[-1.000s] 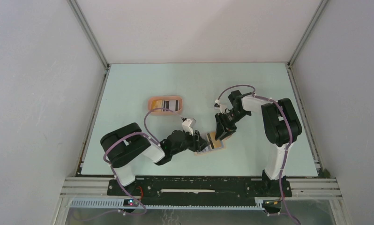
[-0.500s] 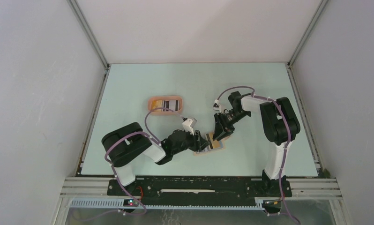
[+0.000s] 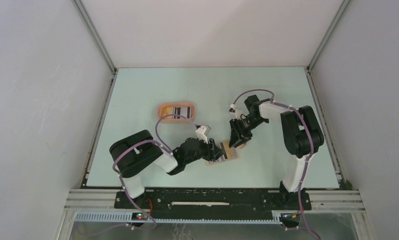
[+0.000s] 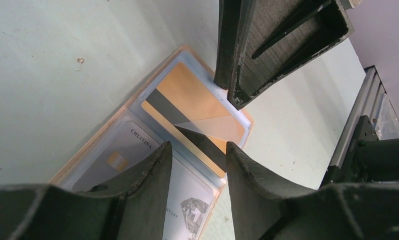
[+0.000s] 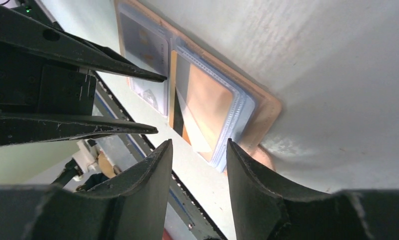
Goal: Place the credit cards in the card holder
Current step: Turn over the card slot in the card holder.
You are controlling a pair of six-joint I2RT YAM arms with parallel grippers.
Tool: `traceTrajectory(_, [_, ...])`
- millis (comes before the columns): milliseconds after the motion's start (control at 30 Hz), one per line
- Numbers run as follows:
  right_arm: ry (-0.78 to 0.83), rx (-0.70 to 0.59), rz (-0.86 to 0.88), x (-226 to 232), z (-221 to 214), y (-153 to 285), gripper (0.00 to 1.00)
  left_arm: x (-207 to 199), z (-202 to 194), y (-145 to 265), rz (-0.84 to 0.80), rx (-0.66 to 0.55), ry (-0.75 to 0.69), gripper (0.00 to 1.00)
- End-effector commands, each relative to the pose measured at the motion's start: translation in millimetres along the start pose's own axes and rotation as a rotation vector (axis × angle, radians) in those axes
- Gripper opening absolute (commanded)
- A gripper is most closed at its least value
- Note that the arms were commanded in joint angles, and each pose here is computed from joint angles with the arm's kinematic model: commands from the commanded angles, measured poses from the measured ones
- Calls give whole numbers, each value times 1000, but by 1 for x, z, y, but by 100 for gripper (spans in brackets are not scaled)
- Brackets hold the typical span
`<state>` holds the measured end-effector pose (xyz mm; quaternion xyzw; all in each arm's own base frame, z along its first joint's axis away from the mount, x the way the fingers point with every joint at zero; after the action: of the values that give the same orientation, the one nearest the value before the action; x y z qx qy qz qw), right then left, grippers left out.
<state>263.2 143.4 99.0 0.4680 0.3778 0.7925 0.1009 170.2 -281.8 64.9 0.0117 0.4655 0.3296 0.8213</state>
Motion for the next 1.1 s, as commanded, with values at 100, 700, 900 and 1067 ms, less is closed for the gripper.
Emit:
traceTrajectory(100, [-18, -4, -61, -4, 1, 1, 55, -7, 7, -8, -19, -19, 0, 49])
traceTrajectory(700, [91, -82, -32, 20, 10, 20, 54, -6, 6, -9, -11, -12, 5, 45])
traceTrajectory(900, [22, -40, 7, 9, 5, 6, 52, -6, 5, -8, -9, -14, 7, 44])
traceTrajectory(1067, [-18, -10, 0, 1, 2, -2, 51, -6, 5, -9, -11, -13, 7, 44])
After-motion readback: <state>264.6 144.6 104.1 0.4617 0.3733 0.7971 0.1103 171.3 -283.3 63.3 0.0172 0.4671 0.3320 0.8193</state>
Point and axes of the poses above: each gripper's point midway between its finger pads, its own y axis back along the fingers, its own x axis along the line the jaws close on, z = x × y, the point moved 9 cm from there along y, back along the fingers, and after that the axes turned 15 degrees about y, right-handed, at the moved point
